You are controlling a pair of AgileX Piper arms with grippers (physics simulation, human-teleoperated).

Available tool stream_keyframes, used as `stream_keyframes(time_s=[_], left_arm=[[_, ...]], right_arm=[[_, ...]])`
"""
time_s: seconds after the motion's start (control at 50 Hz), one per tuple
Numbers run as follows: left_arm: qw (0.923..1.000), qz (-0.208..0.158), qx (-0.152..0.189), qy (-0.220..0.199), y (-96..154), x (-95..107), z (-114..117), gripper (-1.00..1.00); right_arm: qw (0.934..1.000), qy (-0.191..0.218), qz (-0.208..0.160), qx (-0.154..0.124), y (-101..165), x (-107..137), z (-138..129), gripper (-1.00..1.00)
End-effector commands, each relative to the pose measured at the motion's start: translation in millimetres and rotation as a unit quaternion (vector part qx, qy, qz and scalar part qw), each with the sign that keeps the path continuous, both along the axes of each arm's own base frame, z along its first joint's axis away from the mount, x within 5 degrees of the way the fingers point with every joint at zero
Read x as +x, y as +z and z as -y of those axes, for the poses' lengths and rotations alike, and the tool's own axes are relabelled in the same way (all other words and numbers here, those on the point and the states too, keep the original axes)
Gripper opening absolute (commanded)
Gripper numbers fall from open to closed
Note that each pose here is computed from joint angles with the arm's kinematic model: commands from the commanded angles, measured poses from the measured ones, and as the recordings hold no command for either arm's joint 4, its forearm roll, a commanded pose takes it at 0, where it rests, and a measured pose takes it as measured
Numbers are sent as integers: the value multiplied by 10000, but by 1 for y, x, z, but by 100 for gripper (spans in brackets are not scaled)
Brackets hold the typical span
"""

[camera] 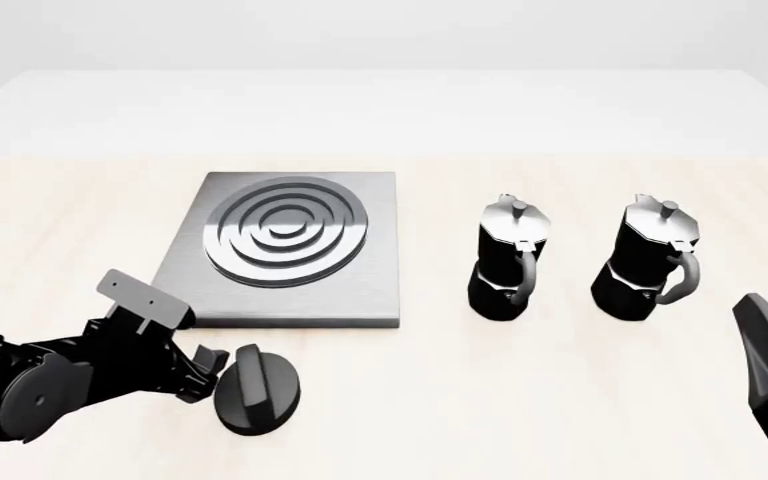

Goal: Turn off the stove.

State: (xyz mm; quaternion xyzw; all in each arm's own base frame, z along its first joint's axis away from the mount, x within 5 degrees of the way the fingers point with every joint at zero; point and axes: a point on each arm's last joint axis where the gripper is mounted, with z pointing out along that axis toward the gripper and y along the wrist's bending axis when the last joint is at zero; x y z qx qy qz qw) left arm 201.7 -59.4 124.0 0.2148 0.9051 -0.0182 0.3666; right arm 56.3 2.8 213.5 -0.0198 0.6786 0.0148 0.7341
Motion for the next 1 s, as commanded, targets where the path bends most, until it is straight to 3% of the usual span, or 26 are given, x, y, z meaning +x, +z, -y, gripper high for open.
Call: stream_keyframes(time_s=[0.02,0.4,1.0], left_arm=[[9999,-20,15,-137,-1,4,6,100],[9993,113,110,-342,14,16,13,100],[9959,220,-21,-881,18,26,50,100]], right_arm=[[10000,-1,1,8,0,0,0,100],[10000,-11,4,26,0,0,0,100],[10000,-11,17,85,1,0,0,100]])
